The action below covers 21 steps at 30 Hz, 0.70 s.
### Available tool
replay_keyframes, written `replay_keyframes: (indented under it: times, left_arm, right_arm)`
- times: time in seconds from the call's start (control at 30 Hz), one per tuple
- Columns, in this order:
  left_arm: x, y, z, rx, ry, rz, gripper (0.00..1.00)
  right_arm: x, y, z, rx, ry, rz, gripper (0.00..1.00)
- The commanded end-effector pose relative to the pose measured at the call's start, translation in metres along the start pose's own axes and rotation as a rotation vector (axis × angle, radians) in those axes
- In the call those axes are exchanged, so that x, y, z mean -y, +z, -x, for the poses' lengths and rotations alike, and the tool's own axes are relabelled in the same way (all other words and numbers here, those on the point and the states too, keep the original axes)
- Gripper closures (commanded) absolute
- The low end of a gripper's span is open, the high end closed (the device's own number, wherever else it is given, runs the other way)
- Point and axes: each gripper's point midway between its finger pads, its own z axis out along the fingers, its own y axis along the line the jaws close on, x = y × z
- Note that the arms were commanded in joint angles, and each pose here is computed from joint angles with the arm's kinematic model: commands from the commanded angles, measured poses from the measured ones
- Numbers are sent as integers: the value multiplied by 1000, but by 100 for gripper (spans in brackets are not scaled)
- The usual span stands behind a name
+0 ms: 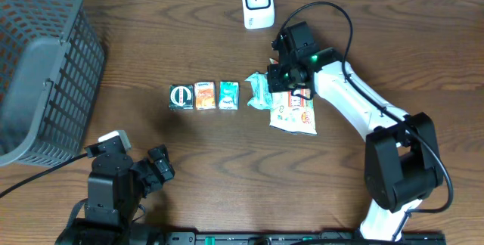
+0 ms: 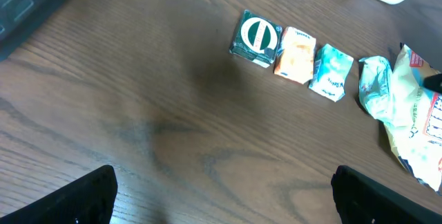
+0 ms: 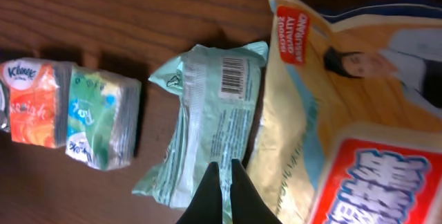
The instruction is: Scan the item barcode
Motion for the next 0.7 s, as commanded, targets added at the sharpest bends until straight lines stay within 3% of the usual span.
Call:
replay_keyframes:
  times: [0.0, 0.33, 0.67]
  left_arm:
    - [0, -1, 2, 9, -1, 0, 2]
    - [0, -1, 1, 9, -1, -1, 3]
    - [0, -1, 2, 9, -1, 0, 2]
  right_arm:
    - [3, 25, -13, -49, 9, -17, 99]
    - [12, 51, -25, -88, 3, -67, 99]
    - [-34, 58, -38, -90, -98, -25, 99]
